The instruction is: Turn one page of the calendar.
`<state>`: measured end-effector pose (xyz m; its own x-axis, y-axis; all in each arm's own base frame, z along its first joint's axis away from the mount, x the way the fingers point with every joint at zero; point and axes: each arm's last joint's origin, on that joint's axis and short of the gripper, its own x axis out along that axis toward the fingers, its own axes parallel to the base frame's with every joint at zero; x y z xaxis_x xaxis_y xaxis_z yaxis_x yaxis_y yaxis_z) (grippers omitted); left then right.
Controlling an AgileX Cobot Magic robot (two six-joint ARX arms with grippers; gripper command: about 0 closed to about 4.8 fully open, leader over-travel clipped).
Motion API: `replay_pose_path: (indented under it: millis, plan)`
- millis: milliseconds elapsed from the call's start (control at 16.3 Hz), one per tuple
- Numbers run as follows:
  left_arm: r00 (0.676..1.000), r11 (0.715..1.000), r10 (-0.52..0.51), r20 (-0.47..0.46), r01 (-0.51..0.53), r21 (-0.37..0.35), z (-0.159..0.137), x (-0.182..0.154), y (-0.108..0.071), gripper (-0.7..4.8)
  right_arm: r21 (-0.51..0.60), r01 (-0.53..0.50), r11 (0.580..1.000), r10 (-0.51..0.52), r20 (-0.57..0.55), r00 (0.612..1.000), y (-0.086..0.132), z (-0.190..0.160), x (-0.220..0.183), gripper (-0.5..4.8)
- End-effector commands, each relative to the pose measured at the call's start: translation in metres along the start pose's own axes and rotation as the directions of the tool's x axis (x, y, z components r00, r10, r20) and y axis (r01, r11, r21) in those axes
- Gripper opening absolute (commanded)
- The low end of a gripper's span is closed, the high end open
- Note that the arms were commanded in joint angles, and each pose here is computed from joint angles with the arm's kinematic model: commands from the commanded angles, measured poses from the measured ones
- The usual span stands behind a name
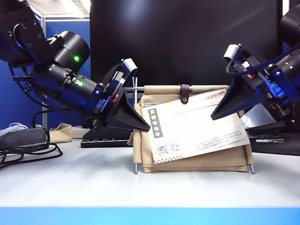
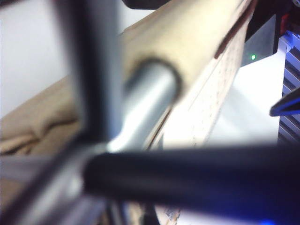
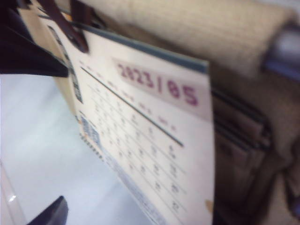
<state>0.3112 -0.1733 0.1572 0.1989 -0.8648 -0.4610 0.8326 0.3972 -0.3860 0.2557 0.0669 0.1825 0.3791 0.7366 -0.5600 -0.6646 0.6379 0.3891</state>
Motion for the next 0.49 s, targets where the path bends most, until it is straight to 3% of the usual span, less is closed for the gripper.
replay_pose_path:
  millis: [61,246,491]
  plan:
    - [1.000,1.000,0.001,-0.017,-0.001,-0.013,-0.0020,0.0003,-0.0005,-0.06,0.023,-0.101,0.995,0.101,0.004,0.995,0.0031,-0.0007,0.0007,2.75]
    - [1.000,1.000,0.001,-0.012,-0.001,-0.010,-0.0015,0.0003,-0.0005,-0.06,0.061,-0.306,0.950,0.305,0.034,0.952,0.0090,0.0002,-0.0006,2.50]
    - [1.000,1.000,0.000,-0.015,0.000,-0.012,-0.0017,0.0005,-0.0007,-0.06,0.113,-0.306,0.945,0.308,0.004,0.951,0.0096,-0.0046,-0.0006,2.19]
